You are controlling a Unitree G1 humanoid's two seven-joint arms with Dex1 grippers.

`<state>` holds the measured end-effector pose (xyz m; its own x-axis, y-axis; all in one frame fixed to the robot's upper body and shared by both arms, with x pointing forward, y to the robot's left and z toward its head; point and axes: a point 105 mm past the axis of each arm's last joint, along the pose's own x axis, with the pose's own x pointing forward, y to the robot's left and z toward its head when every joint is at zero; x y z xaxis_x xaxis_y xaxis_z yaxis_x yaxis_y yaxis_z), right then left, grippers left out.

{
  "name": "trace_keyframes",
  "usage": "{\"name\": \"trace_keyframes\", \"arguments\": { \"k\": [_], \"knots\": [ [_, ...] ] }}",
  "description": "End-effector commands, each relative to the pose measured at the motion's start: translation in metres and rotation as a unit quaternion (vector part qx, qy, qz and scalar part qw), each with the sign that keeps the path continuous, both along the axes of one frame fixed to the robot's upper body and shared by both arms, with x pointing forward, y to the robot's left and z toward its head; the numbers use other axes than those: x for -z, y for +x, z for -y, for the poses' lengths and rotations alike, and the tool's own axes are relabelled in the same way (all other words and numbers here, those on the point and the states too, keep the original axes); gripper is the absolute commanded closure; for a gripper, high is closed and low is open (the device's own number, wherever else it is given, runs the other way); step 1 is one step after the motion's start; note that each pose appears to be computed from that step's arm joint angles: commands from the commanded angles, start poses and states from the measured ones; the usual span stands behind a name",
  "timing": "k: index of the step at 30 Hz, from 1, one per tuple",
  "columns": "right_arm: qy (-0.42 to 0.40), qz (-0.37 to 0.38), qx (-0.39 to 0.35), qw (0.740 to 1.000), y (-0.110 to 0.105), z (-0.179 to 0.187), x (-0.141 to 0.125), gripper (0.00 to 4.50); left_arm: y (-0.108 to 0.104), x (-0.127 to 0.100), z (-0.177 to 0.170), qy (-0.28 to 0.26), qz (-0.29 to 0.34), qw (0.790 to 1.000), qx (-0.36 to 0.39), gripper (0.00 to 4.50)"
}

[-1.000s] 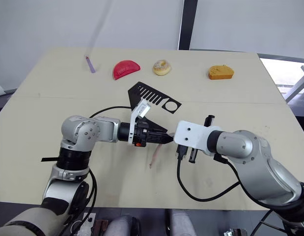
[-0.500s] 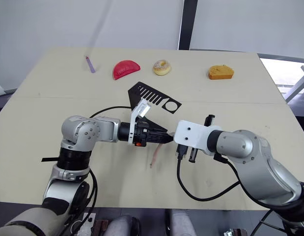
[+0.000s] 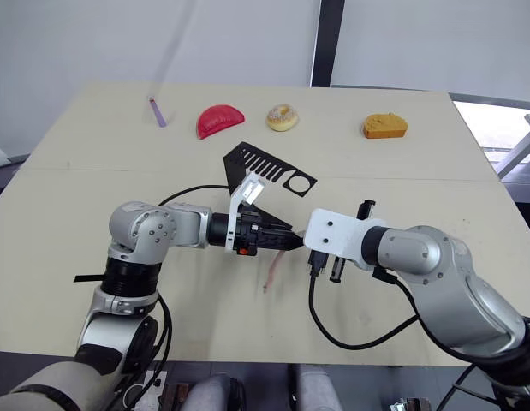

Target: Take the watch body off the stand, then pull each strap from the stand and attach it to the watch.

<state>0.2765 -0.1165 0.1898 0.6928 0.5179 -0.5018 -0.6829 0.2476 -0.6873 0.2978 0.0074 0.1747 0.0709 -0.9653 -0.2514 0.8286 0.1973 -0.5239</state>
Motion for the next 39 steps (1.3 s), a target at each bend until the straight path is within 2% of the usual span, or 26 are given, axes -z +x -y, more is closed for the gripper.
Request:
{"name": "trace_keyframes", "arguments": {
  "k": [1,11,37,38,39],
  "knots": [
    [0.005,0.03,-0.025,0.999,-0.008,-0.009,-0.014,4.5,-0.01,-0.017,0.011,-0.024,0.031,0.998,0.049,2.9],
    [-0.007,0.038,-0.026,0.999,-0.015,-0.004,-0.02,4.5,0.002,-0.011,-0.002,-0.016,0.031,0.999,0.038,2.9],
    [-0.016,0.059,-0.047,0.997,-0.028,-0.004,-0.027,4.5,0.0,-0.008,-0.007,-0.012,0.033,0.998,0.042,2.9],
    [-0.012,0.062,-0.048,0.997,-0.029,-0.004,-0.028,3.87,0.0,-0.007,-0.007,-0.011,0.034,0.998,0.042,2.9],
    [-0.01,0.064,-0.049,0.997,-0.029,-0.004,-0.03,3.53,0.0,-0.007,-0.008,-0.011,0.036,0.998,0.043,2.9]
  ]
}}
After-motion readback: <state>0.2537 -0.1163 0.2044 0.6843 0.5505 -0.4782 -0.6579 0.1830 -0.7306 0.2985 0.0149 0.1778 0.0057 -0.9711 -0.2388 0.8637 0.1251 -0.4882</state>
